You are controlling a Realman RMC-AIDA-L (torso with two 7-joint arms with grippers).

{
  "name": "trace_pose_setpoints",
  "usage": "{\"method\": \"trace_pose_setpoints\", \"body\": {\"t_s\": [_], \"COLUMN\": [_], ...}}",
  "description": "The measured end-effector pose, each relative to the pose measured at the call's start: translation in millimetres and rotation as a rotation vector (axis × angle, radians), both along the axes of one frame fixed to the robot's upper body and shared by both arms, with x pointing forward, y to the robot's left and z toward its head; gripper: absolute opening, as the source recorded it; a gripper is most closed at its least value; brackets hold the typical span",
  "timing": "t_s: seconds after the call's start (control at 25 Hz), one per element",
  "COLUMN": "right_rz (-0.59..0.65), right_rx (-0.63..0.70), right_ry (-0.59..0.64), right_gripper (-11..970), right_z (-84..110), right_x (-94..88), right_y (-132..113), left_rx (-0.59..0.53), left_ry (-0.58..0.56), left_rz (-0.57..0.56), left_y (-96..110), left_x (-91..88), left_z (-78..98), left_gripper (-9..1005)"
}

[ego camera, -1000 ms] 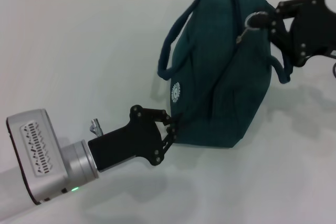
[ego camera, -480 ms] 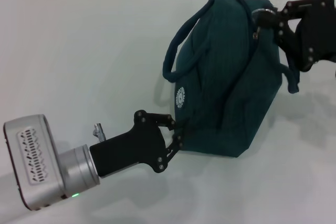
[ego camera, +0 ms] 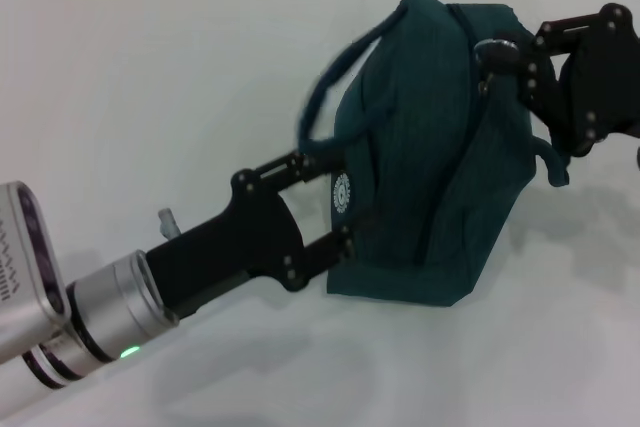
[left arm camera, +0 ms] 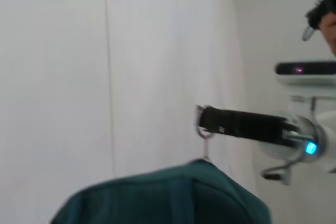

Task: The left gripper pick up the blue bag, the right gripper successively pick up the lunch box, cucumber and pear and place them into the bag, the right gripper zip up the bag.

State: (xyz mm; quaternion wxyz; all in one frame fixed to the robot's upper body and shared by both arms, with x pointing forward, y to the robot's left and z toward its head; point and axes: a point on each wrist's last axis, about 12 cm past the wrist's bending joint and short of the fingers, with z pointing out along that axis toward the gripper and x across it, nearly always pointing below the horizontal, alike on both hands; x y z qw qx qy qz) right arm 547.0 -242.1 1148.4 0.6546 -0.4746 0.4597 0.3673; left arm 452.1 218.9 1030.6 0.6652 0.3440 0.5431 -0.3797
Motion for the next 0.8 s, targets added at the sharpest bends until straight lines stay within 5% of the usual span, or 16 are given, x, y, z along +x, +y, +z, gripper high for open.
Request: {"method": "trace_pose_setpoints", "body": {"t_s": [0.48,0.8], "right_rz": [0.02,0.026], "right_rx": [-0.005,-0.013], "right_ry": [-0.014,-0.032], "right_gripper": [19,19], "right_z": [0.0,-0.7], "right_x": [-0.4,-0.9], "right_y": [5,7], "left_rx": [-0.057,-0.098], "left_ry": [0.075,0.178], "left_rz": [-0.013,-0.06], "left_y": [-6,-12], "left_x": [11.6,19.9], "left_z": [5.2,8.4], "left_gripper": [860,900]}}
